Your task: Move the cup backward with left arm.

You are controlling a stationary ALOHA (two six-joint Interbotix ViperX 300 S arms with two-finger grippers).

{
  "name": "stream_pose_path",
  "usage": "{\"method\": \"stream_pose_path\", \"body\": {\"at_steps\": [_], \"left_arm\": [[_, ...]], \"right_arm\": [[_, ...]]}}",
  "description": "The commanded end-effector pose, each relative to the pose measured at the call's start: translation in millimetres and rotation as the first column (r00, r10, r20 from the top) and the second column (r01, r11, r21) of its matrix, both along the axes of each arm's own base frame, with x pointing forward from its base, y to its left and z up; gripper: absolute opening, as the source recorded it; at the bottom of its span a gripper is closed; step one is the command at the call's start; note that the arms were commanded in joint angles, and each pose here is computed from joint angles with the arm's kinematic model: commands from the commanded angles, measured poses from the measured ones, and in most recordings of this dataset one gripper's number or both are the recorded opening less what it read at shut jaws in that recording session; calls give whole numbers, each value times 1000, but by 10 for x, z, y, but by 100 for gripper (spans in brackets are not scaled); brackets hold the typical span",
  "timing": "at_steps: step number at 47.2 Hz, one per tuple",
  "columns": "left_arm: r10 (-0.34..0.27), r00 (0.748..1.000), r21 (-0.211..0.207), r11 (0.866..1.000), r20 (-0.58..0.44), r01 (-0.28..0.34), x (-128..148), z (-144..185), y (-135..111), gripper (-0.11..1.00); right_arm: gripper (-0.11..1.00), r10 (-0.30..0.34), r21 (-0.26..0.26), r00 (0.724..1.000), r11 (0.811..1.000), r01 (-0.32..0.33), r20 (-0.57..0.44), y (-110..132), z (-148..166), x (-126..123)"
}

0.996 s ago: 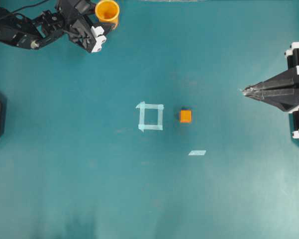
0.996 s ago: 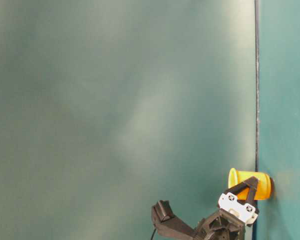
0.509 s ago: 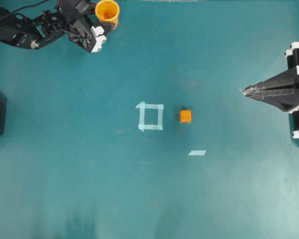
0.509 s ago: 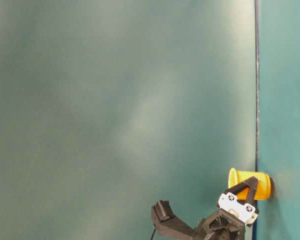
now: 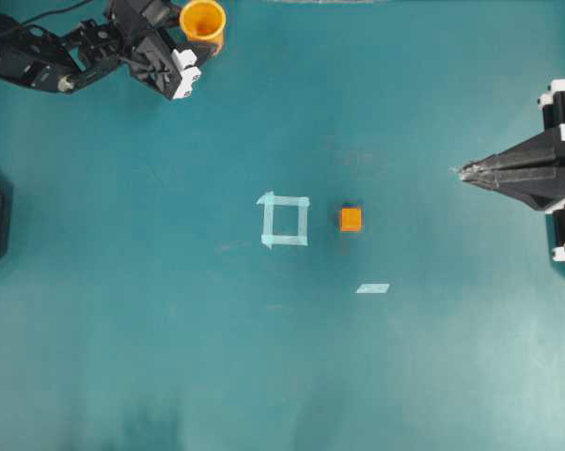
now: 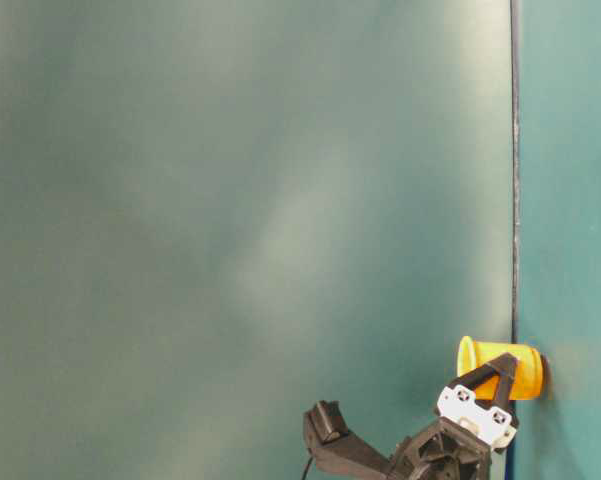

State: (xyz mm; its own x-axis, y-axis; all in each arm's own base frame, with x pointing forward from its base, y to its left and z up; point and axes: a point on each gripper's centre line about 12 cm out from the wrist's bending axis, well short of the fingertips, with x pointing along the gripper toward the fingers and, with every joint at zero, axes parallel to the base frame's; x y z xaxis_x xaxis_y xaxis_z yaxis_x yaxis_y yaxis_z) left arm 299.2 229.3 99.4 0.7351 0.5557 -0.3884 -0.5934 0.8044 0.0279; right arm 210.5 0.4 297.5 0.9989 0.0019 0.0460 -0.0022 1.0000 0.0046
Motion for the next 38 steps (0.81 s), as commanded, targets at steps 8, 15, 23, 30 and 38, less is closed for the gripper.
{"method": "stream_pose_path", "body": {"at_steps": [8,15,23,30,38], "left_arm": [[5,999,25,1000,33,-6,37,106,56,64],[5,999,25,1000,33,-6,36,110,56,64],[8,999,26,1000,34,-9,30,112,66,64],[8,999,23,1000,31,-9,25,100,62,64],[11,999,26,1000,34,-12,22,112,75,64]], "right_arm": [[0,-1,5,999,1000,0,34,-1,132,23],[0,-1,5,999,1000,0,35,-1,138,23],[0,0,3,999,1000,0,35,0,138,23],[0,0,3,999,1000,0,35,0,138,23],[0,0,3,999,1000,0,35,0,138,23]]}}
